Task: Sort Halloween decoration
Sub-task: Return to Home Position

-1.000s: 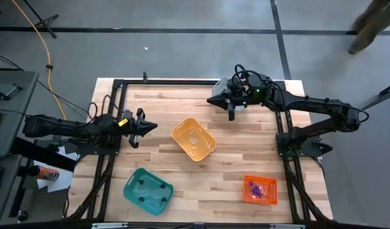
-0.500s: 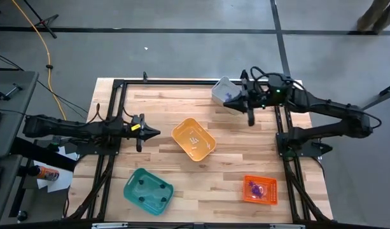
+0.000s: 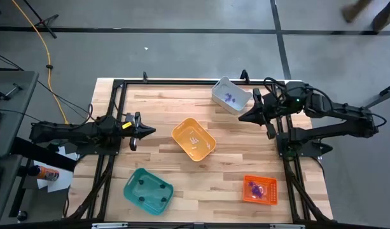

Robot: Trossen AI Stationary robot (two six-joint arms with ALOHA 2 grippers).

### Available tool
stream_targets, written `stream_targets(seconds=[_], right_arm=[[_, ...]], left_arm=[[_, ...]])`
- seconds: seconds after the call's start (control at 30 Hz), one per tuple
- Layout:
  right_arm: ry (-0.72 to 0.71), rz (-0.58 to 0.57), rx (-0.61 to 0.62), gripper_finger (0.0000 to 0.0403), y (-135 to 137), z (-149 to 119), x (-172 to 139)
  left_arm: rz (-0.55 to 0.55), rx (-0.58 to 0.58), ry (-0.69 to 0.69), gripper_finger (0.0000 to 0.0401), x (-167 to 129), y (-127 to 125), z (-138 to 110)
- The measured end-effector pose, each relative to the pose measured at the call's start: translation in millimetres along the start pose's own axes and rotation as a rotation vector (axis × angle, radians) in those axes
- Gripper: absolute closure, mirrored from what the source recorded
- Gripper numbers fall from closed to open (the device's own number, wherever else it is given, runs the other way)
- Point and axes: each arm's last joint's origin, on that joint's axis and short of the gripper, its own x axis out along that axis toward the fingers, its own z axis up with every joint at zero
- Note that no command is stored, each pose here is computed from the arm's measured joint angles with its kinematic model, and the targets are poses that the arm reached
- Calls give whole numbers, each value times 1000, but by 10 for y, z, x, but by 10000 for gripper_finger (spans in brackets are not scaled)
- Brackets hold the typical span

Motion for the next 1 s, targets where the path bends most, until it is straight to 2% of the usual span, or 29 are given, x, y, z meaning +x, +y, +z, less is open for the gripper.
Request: stream_targets(seconds=[0.2,0.47,0.63,0.67,0.87,1.0], right_arm=[[2,29,-26,403,30,-79,37],[-201,94,133,403,12,-836,71],[-284,47,190,403,14,-1205,-64],[-293,34,189,403,16,-1257,-90],[-333,-2,113,403,33,-1453,-207],[-336,-2,111,403,30,-1594,-221]], left_arm=[[-14,-1,-44,400,-33,-12,39],[-23,-1,-74,400,-60,-19,63],[16,1,49,400,-59,19,-55],[27,0,86,400,-61,30,-91],[28,1,89,400,-57,29,-88],[25,1,82,400,-61,27,-82]])
